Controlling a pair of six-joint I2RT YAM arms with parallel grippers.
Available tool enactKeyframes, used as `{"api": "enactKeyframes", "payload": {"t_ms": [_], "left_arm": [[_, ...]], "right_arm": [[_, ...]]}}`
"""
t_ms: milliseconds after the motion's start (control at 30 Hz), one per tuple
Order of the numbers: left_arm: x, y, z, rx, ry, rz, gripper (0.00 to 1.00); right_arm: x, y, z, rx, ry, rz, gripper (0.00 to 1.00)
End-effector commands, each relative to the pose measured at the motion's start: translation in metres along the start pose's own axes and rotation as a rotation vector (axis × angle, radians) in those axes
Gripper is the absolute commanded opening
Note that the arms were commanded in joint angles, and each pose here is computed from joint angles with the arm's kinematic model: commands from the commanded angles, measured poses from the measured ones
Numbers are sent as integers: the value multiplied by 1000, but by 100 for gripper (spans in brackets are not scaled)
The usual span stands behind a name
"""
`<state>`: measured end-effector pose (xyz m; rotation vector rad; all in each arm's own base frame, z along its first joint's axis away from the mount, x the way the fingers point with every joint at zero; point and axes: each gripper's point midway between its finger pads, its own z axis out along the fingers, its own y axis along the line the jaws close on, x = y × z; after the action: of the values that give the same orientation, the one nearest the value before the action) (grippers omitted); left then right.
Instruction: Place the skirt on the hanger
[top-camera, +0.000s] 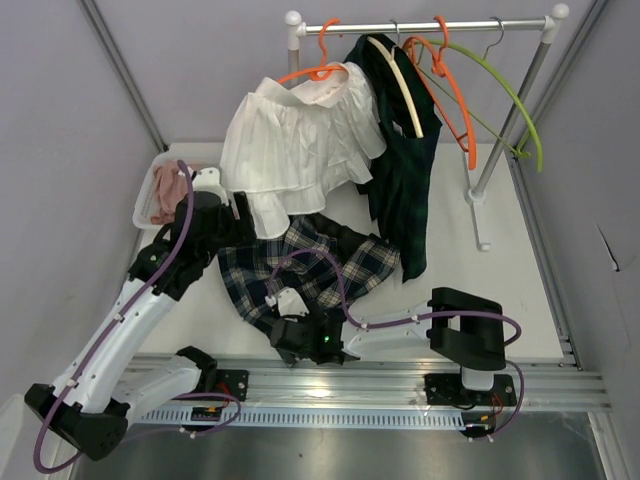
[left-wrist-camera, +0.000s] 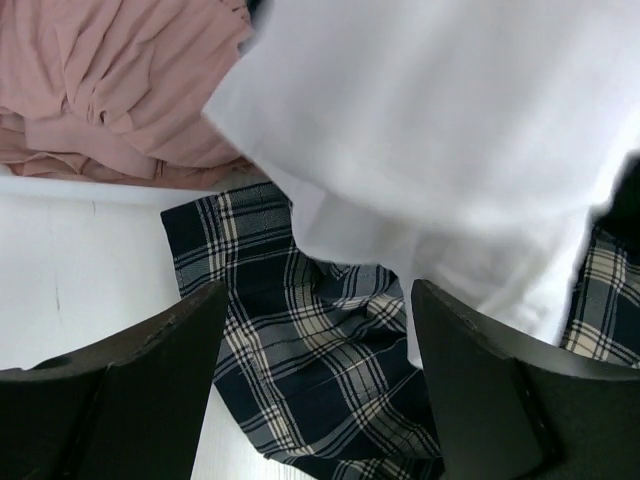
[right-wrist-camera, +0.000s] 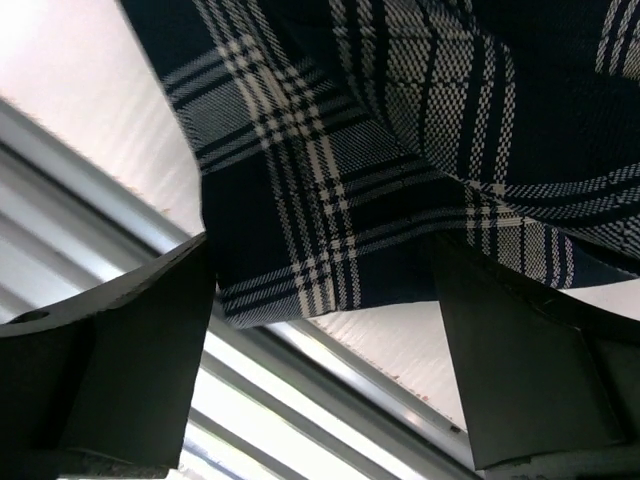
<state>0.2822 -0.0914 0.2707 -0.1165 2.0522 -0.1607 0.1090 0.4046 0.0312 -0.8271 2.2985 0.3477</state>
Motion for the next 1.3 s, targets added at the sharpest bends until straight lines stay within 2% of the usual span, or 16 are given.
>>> {"api": "enactKeyframes", "payload": {"t_ms": [0,33,133,167,233,267,433,600,767,1000,1267], "left_arm": [[-4,0,-3,16,-15,-15,80],[-3,1,-2,14,-13,-12,80],[-3,0,-3,25,-16,-4,80],[-4,0,-4,27,-20,-4,81],[-3,-4,-3,52,-18,7,81],[-3,-5,-3,56,-14,11,81],[3,-17,-3,141,-1,47,82],[-4,-31,-14,241,-45,63,84],[14,-37,-11,273,30,66,85],[85,-39,-1,314,201,-28,79],[109,-73,-13,456,243,45,77]], "right_arm": [[-5,-2,4,33,-28,13,88],[-3,-2,3,28,-24,14,85],[2,-8,3,43,-21,25,64],[3,-11,1,55,-17,24,50],[1,-17,-7,70,-27,39,37],[0,-25,-12,99,-28,36,26],[-5,-58,-45,178,-41,75,8],[-27,-89,-89,198,-106,160,6],[-38,-119,-123,219,-128,226,5],[-57,-182,-152,338,-145,362,4],[-99,-238,-168,381,-177,428,2]]}}
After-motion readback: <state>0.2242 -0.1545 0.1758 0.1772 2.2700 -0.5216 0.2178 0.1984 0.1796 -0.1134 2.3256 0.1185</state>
